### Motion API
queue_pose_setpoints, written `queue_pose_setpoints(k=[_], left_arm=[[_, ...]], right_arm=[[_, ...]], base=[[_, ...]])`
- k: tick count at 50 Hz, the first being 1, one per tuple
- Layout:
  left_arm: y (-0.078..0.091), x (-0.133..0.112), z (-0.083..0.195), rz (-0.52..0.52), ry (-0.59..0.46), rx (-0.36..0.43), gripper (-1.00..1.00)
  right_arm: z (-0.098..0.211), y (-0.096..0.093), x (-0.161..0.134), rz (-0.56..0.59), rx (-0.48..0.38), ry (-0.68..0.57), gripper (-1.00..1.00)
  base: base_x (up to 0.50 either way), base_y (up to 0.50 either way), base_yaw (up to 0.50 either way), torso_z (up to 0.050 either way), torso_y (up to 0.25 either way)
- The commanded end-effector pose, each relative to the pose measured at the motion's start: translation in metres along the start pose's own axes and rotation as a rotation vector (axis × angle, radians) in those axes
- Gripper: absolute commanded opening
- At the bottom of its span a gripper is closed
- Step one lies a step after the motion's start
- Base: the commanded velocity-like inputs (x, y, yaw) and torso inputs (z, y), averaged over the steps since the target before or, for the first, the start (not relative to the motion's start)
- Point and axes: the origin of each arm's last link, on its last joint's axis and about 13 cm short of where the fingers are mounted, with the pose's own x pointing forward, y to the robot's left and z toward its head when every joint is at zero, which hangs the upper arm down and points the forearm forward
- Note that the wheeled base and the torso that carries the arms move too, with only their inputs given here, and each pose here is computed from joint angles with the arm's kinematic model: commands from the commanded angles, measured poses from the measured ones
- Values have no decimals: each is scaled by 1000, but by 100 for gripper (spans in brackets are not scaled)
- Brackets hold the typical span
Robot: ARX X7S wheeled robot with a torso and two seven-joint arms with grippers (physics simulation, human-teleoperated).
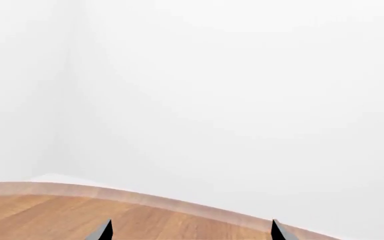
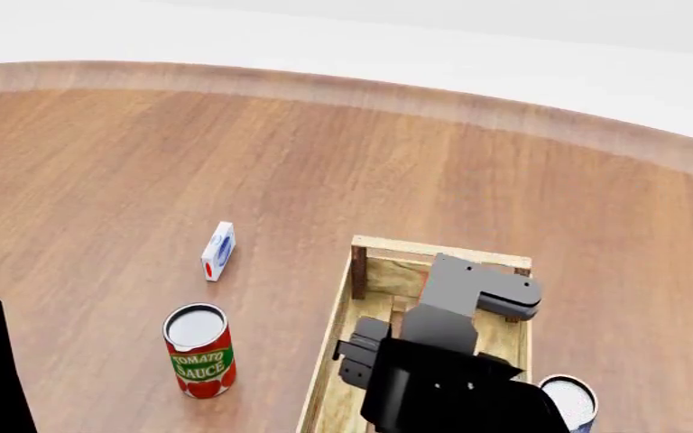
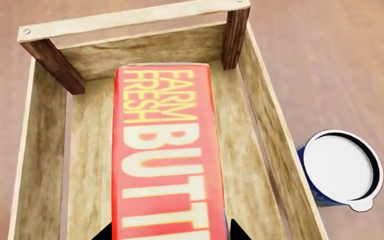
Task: Pick up the butter and put it in the tray.
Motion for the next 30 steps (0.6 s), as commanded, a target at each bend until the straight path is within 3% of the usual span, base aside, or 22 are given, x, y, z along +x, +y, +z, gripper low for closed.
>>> queue_pose_setpoints(k=[1,18,30], left_arm=[[0,0,1,-1,-1,-1,100],[1,0,1,2,0,-5,100],[0,0,1,0,0,-6,100]], right_arm=[[-6,-1,5,-15,-63,-31,-100],[-20,4,14,81,-186,-69,-100],[-24,4,17,99,-198,-58,-100]], base=[[0,0,0,0,0],[0,0,0,1,1],[0,0,0,0,2]])
